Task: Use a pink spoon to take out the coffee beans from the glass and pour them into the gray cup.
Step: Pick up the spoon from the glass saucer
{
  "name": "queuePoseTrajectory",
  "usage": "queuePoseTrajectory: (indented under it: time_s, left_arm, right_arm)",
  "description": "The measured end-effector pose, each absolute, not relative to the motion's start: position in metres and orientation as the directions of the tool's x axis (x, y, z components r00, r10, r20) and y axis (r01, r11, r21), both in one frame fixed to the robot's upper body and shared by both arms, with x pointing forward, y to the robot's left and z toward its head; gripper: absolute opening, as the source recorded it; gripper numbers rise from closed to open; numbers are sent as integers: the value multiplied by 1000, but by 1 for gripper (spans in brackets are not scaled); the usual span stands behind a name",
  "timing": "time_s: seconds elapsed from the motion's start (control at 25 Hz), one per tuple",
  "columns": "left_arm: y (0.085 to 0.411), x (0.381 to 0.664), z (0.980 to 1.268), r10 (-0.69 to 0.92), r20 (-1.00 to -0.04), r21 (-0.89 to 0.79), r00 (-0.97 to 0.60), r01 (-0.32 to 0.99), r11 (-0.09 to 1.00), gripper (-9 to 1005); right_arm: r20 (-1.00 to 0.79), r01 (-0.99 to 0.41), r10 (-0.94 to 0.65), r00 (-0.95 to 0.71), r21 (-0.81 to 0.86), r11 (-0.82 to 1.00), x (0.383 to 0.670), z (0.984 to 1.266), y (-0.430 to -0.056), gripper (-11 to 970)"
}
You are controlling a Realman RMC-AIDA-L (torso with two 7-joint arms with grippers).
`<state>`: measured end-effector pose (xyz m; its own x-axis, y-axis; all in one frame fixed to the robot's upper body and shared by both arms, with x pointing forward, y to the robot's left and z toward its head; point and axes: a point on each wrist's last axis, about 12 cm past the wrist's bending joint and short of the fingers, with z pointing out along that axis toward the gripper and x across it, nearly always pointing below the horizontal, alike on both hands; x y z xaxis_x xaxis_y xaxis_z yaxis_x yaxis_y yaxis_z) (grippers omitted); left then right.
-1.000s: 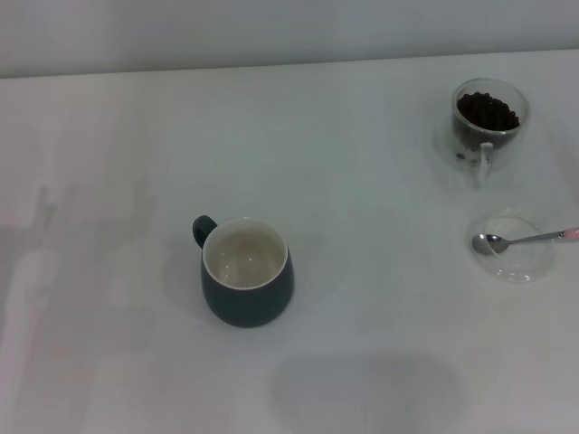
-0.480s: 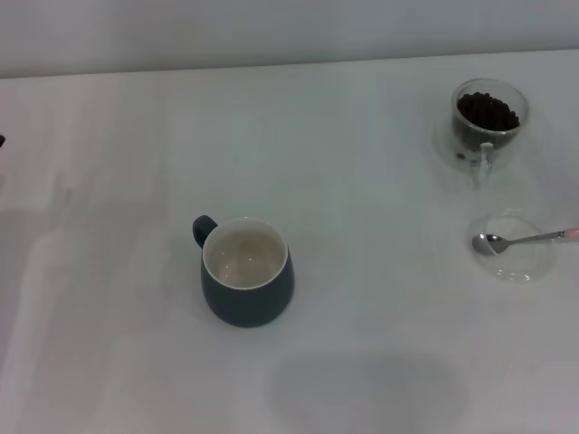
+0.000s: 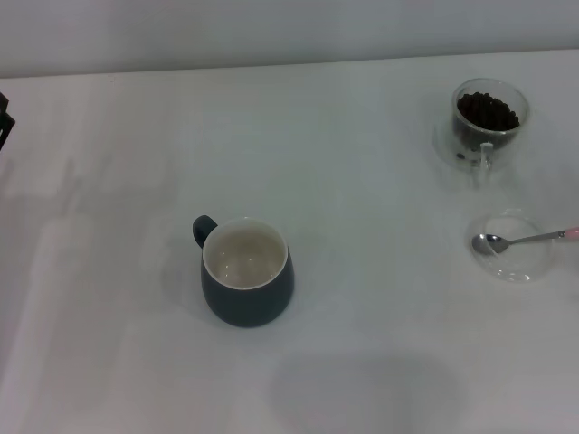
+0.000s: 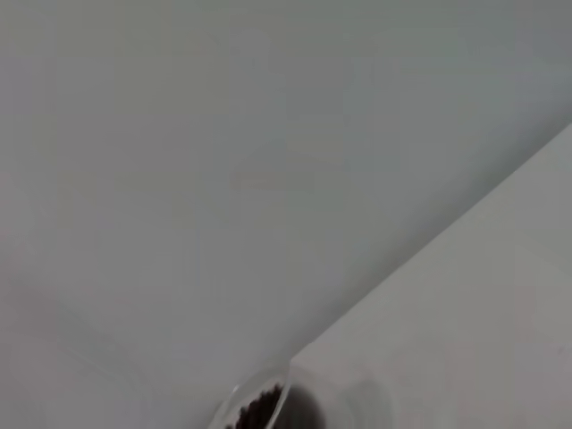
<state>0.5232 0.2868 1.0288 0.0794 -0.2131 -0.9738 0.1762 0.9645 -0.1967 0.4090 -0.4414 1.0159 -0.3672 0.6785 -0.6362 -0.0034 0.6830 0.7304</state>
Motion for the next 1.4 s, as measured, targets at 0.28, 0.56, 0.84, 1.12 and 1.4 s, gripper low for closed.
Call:
queuePoseTrajectory:
  time_s: [0.28,0.56,0.84,1.12,1.4]
  left_arm:
    - [284,529,1032,-214,-973,-197,83,181,964,893]
    - [276,541,1033,-210,-977,-197,49,192,962,893]
    - [275,543,1035,-211,-976,-197,53,197,960,892]
    - [275,544,1035,-210,-976,-196,53,197,961,893]
    - [276,544,1034,-207,-977,-193,51,195,962,892]
  right_arm:
    - [-612,7,674,-413,738,675,402,1010,-436,858]
    - [-572,0,661,-486,756,655,407,1005,-424,858]
    - [-561,-17,663,-496,770,638,406,1004,-418,858]
    - [-544,-9,678,-495,783,622,406,1000,-409,663]
    - [-541,27,690,-480,777,629,408,996,-410,423]
